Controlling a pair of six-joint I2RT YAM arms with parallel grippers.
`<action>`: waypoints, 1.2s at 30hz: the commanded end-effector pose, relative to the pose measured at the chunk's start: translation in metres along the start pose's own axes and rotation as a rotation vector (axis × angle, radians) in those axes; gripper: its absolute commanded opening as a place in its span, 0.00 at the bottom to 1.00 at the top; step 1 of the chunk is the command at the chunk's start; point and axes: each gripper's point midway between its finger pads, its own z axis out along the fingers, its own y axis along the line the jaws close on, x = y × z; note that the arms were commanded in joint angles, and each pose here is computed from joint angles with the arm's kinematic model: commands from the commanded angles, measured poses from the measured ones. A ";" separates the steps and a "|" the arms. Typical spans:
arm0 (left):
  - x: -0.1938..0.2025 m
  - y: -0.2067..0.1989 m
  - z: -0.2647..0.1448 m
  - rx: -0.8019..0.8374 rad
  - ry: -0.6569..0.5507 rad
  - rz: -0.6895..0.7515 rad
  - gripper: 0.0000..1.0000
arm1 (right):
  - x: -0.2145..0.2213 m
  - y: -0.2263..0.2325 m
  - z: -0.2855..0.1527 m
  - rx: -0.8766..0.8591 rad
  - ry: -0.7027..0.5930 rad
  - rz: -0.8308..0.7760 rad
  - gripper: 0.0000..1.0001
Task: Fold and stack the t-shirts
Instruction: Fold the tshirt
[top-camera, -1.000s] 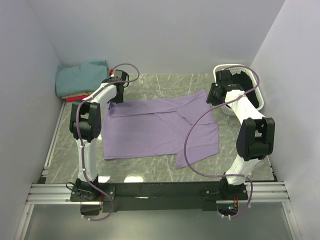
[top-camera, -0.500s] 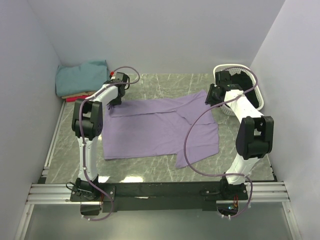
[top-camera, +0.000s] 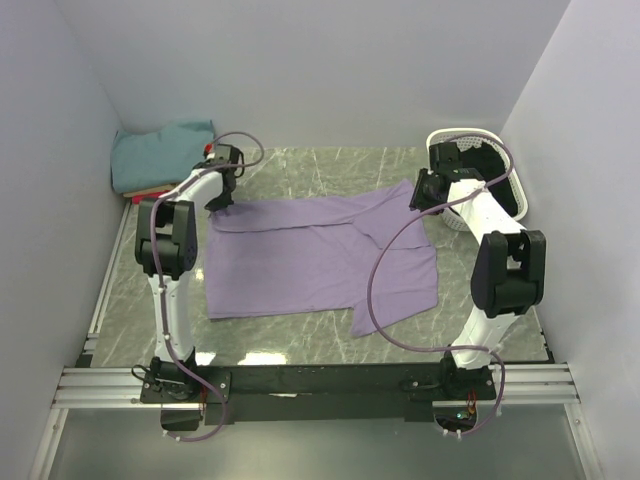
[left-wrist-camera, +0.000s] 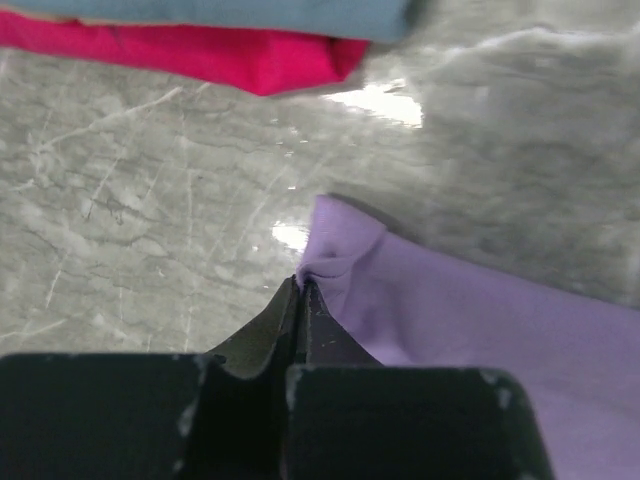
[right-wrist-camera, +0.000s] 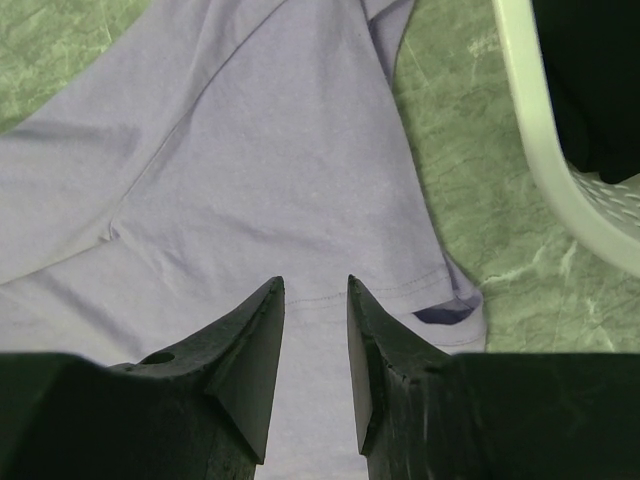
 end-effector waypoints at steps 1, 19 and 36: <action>-0.025 0.019 -0.015 0.055 -0.057 -0.139 0.01 | -0.005 0.011 0.007 -0.039 0.002 -0.017 0.39; -0.009 0.043 -0.008 -0.001 -0.020 -0.317 0.12 | -0.006 0.011 0.022 -0.030 0.002 -0.013 0.38; -0.062 0.017 -0.072 0.325 -0.212 -0.450 0.48 | -0.053 0.073 0.076 -0.263 0.025 -0.020 0.40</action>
